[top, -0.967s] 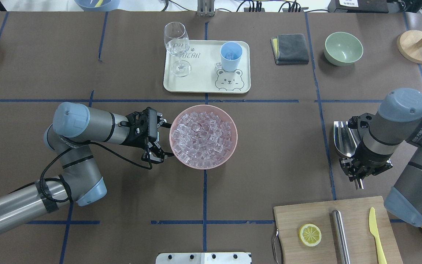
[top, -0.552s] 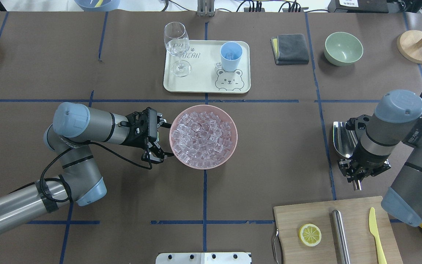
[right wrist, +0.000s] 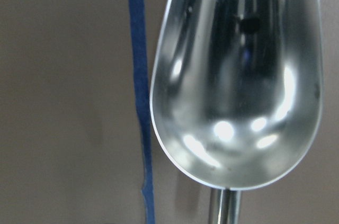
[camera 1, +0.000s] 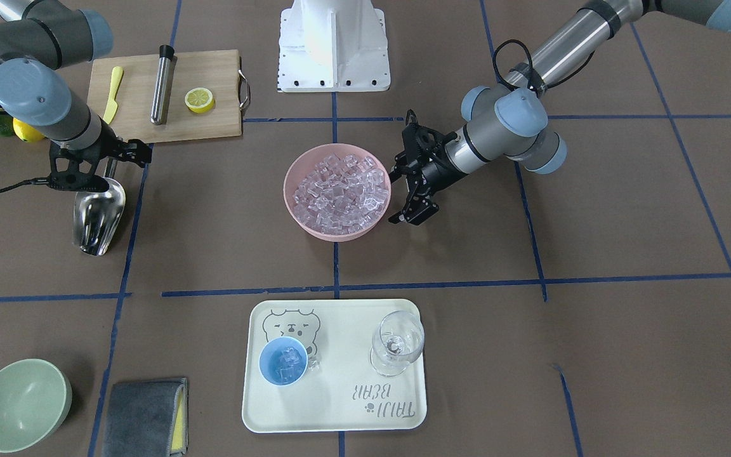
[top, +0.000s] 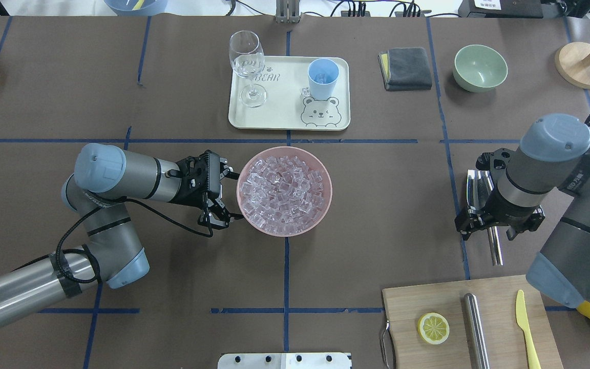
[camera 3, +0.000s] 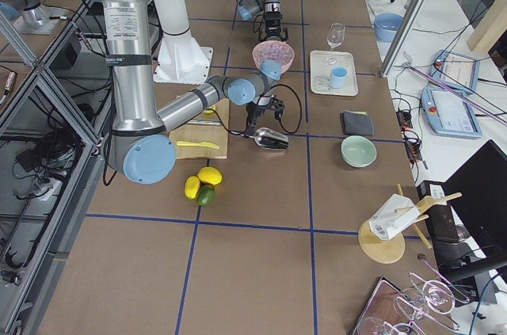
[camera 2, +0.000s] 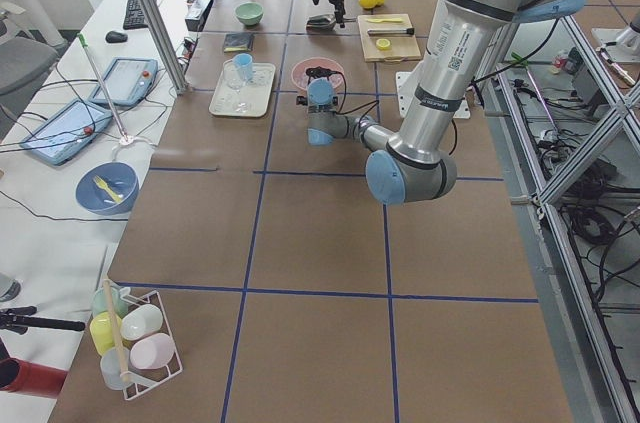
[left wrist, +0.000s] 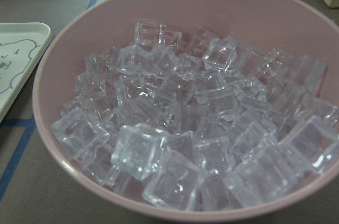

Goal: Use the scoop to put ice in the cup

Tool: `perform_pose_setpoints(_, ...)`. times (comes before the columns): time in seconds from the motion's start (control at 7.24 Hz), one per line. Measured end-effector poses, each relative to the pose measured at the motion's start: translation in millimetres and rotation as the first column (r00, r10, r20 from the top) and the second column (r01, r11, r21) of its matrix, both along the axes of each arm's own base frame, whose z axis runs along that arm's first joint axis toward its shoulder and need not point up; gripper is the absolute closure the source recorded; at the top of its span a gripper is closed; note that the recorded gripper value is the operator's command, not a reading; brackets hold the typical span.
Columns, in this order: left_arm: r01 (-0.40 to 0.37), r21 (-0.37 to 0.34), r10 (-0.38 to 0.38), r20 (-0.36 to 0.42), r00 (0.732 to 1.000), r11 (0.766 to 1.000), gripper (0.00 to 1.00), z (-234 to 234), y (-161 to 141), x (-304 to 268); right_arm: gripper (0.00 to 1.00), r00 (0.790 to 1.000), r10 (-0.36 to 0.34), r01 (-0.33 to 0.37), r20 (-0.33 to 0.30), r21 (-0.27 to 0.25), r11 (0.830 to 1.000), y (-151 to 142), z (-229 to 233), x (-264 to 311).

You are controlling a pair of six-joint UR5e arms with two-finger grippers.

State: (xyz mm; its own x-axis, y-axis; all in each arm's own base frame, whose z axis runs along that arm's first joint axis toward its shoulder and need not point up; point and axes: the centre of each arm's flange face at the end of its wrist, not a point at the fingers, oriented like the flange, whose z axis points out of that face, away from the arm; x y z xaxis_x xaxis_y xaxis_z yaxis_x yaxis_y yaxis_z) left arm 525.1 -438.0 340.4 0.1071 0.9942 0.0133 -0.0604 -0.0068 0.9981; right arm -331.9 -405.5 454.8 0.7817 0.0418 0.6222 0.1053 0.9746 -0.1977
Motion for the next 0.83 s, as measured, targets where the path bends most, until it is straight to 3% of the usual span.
perform_pose_setpoints(0.28, 0.001, 0.001, -0.001, -0.002, 1.0, 1.0, 0.0, -0.8, -0.3, -0.8, 0.0, 0.997, 0.075, -0.076, 0.023, 0.093, 0.993, -40.8, -22.0, 42.2)
perform_pose_setpoints(0.41, 0.002, 0.001, -0.002, -0.005, 1.0, 1.0, 0.0, -1.3, -0.3, -1.7, 0.0, 0.997, 0.064, -0.069, 0.035, 0.162, 0.984, -61.3, -23.2, 74.5)
perform_pose_setpoints(0.69, 0.004, 0.002, -0.003, -0.007, 1.0, 1.0, 0.0, 0.1, 0.7, -6.9, 0.0, 1.0, -0.011, 0.009, 0.003, 0.28, 0.96, -96.9, 16.4, 156.4)
perform_pose_setpoints(0.83, 0.006, 0.003, -0.006, -0.006, 1.0, 1.0, 0.0, 1.5, -0.3, -10.1, 0.0, 0.998, -0.054, 0.059, -0.026, 0.315, 0.947, -112.6, 51.5, 202.6)
